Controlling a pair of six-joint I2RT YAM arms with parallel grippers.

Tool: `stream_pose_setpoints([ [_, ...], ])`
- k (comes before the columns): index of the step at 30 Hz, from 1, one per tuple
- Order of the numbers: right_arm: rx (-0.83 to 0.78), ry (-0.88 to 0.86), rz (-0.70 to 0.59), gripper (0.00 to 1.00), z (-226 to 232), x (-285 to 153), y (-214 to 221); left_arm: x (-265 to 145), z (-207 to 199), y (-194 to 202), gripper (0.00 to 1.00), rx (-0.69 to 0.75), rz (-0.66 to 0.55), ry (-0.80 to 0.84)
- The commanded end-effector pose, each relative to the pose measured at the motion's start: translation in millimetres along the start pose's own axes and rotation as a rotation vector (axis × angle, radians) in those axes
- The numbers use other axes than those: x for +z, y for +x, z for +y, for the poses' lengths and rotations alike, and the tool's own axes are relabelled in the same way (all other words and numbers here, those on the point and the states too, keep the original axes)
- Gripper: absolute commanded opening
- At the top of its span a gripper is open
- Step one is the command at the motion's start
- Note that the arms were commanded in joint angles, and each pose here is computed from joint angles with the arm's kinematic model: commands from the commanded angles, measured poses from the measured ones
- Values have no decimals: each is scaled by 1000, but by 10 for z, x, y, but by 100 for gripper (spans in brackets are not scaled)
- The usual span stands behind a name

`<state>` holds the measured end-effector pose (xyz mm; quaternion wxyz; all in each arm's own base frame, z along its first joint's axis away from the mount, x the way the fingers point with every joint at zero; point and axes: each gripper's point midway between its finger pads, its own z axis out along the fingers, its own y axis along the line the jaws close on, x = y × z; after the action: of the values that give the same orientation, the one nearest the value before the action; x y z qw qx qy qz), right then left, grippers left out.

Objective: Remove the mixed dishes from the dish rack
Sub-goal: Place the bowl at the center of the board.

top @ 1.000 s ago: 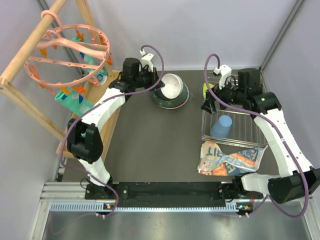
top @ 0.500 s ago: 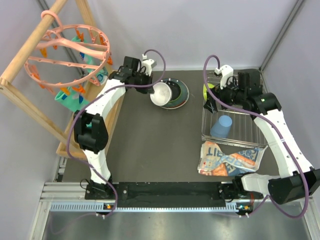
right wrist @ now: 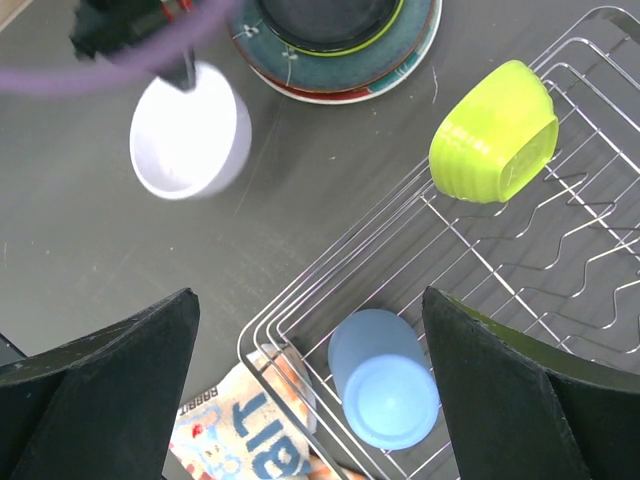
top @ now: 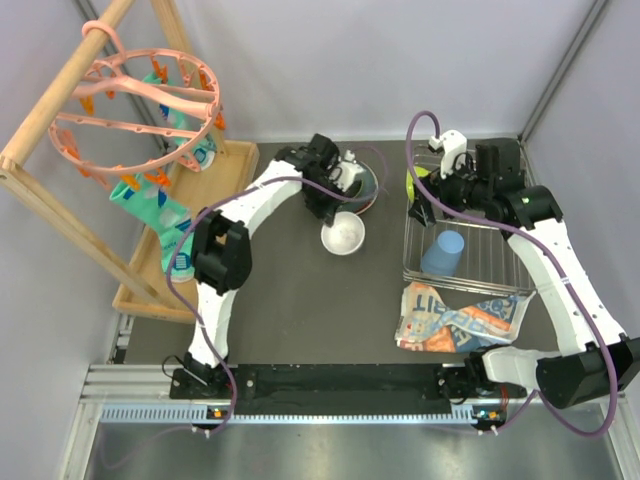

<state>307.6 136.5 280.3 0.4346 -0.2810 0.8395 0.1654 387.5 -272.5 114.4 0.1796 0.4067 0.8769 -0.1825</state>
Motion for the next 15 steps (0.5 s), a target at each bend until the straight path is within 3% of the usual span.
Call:
stream_pose_setpoints([
  [1, -29, 6, -38, 93, 27, -76, -60, 21, -226, -5, 0, 92, 75, 11],
  [15, -45, 20, -66, 96, 47, -164, -51, 323, -231, 79, 0, 144, 203, -23],
])
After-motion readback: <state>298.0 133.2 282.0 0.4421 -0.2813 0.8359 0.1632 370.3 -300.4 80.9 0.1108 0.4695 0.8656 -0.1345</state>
